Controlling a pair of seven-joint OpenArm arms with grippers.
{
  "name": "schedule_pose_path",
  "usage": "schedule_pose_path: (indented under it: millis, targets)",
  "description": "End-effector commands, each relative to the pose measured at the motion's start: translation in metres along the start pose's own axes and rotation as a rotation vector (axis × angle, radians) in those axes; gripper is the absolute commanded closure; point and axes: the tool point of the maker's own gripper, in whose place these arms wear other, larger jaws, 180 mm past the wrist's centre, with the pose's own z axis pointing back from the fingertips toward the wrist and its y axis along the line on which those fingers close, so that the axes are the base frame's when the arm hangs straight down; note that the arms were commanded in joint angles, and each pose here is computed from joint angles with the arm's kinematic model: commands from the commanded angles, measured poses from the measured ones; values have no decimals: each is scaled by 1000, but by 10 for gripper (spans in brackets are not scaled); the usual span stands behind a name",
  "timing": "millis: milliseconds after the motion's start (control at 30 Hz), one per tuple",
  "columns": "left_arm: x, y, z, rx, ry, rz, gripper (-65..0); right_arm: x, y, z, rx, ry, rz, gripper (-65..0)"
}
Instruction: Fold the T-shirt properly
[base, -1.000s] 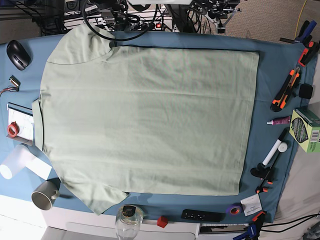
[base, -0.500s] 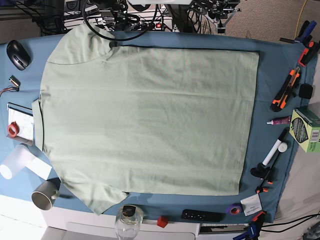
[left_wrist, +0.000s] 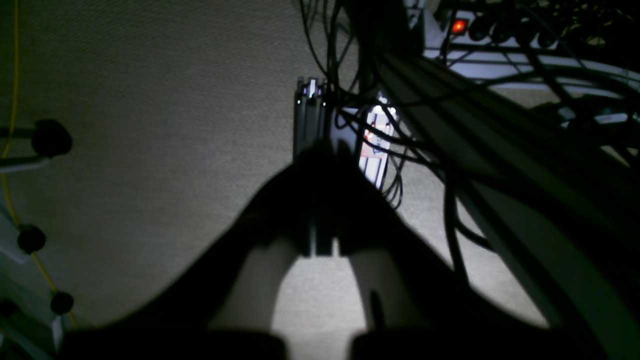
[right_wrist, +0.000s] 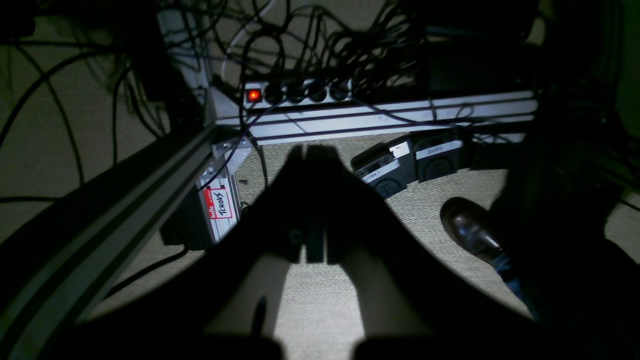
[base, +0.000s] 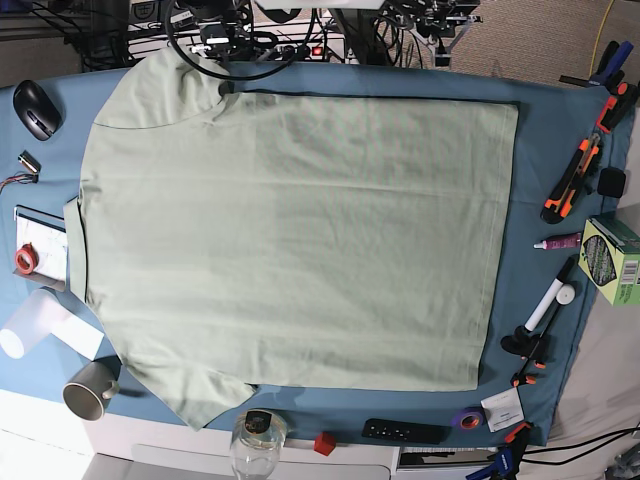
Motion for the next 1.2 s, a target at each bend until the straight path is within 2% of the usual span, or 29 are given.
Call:
schedule_pose_path:
  millis: [0,200,367,533,667,900,1167]
  targets:
    - [-2,5,1,9,-6,-6,0,-5,-9,1,-17,3,10,0]
    - [-18,17,8,30,-16,-73,0,-41,-44,13,-70,31,42,0]
    - [-28,25,21,24,-50,-85,0,-61,-83,31,-126,24,66,0]
    - [-41,33,46,9,-73,-105,0,-66,-114,58,-168,-32,84,0]
    - [-42,39,78,47,-152,-191,0,-59,-131,89,-182,-108,112,0]
    - [-21,22,158,-3,-335,-305,0,-28,-123,153,-146,-270,228,0]
    - [23,-3,244,-92,-525,-323,0,29,-83,225,-71,-459,288,0]
